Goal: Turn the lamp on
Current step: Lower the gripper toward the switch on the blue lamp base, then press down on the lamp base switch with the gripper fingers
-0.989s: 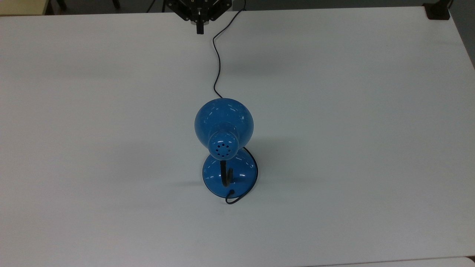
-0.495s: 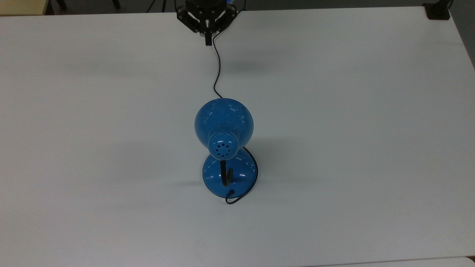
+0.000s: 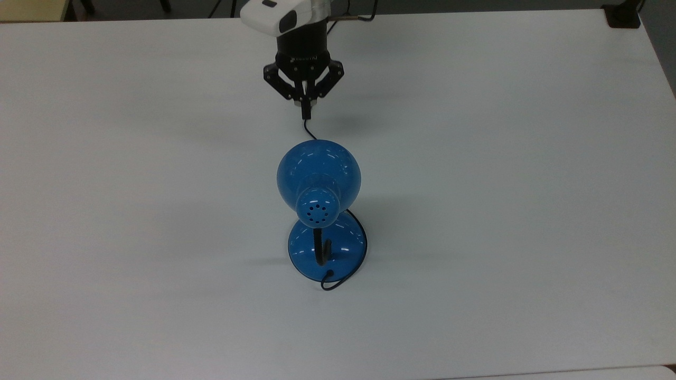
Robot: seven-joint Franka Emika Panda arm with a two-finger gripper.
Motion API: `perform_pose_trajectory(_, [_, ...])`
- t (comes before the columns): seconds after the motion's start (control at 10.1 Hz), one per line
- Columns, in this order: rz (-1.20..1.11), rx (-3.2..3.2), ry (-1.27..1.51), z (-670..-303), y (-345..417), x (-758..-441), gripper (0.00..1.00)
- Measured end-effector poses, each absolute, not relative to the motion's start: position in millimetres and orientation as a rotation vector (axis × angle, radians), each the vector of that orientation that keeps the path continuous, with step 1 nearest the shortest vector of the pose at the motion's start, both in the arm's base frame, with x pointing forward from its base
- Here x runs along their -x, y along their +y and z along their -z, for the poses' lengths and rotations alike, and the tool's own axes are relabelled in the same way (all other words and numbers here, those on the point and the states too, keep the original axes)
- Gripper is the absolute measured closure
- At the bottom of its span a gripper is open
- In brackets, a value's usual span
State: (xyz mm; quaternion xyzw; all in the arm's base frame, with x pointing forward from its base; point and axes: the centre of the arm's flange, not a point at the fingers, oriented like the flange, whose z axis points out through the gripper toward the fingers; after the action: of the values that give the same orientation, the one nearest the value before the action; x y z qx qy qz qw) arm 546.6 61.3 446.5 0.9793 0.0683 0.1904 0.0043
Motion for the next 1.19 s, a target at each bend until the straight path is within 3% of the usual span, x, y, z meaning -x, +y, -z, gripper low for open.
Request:
perform_pose_trajectory(0.79, [-0.936,-3.002,0.253,-348,76,-578,0.99])
perform_pose_trajectory(1.19, [-1.012,-2.978,0.257,-349,84,-624,0.99])
